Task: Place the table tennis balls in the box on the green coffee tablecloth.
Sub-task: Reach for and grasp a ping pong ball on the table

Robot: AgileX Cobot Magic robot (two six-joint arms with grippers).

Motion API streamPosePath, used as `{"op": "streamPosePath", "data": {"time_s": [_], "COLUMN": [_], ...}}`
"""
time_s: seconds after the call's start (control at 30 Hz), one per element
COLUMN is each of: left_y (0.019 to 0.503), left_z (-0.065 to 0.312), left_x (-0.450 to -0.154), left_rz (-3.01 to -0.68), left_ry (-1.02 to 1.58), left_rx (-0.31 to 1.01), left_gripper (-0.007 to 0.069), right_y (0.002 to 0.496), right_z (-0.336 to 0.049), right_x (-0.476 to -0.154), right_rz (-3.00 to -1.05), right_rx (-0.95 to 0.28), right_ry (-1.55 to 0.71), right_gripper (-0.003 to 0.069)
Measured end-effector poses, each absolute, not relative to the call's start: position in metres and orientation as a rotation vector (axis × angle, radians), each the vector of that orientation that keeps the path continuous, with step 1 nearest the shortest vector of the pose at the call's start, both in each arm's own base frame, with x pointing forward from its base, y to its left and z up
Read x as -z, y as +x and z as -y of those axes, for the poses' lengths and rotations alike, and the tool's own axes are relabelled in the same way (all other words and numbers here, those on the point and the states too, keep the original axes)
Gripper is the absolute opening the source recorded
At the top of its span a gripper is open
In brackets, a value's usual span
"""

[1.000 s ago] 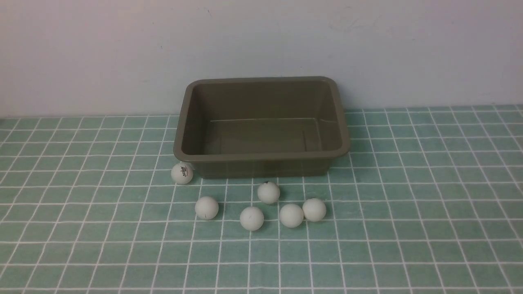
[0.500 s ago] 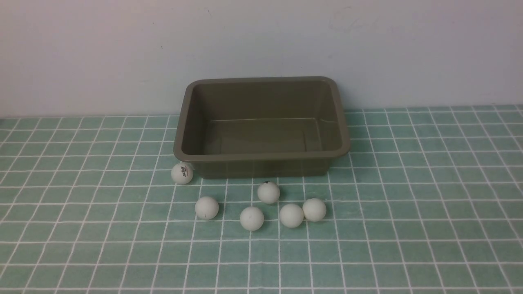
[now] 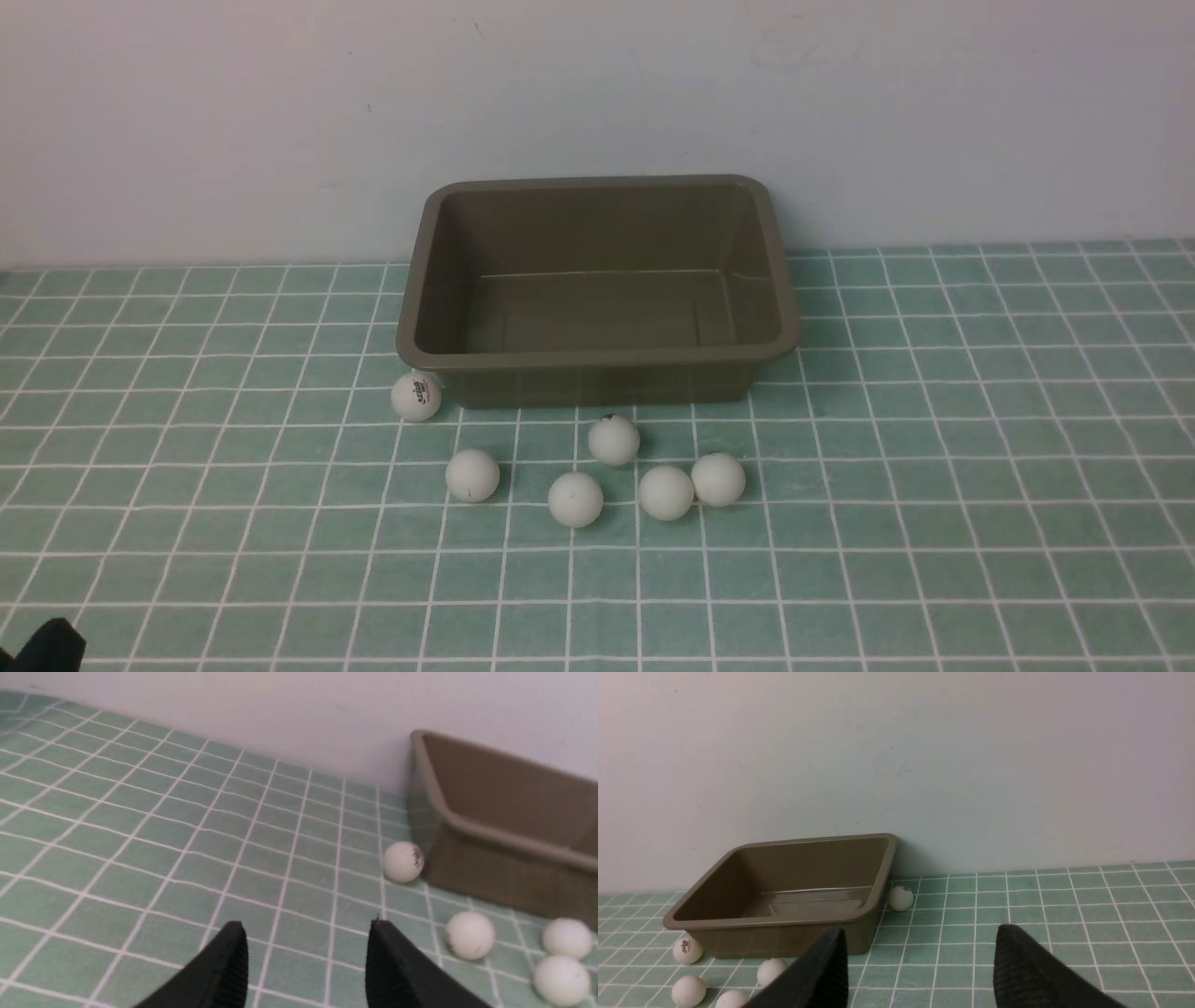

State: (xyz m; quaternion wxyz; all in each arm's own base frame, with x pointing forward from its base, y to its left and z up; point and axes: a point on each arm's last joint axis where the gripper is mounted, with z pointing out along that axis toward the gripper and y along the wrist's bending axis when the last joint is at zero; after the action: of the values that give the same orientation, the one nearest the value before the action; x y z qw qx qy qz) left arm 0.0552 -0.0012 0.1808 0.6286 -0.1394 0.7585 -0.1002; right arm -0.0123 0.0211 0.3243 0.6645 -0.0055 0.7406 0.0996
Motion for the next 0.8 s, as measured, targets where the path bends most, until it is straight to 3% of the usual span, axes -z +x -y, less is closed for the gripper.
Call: {"op": "streamPosePath", "data": {"time_s": [0.53, 0.67, 0.8], "left_y": [0.056, 0.049, 0.034], "left_z": [0.004, 0.011, 0.022], "left_x": [-0.196, -0.229, -0.269], "left_rz": [-1.559, -1.556, -1.594], "left_ry": [-0.560, -0.456, -0.205], "left_rx": [0.540, 0.562, 0.489], "left_gripper": [0.0321, 0.0321, 0.0321], "right_y": [-0.013, -0.014, -0.015], "right_z": [-0.023, -0.026, -0.031], "right_x": [-0.319, -0.320, -0.321], "right_rz": [-1.732, -1.722, -1.704], "right_rx": [-0.241, -0.258, -0.278], "right_ry": [-0.027, -0.069, -0.130], "right_gripper": [0.0388, 0.0388, 0.0388]}}
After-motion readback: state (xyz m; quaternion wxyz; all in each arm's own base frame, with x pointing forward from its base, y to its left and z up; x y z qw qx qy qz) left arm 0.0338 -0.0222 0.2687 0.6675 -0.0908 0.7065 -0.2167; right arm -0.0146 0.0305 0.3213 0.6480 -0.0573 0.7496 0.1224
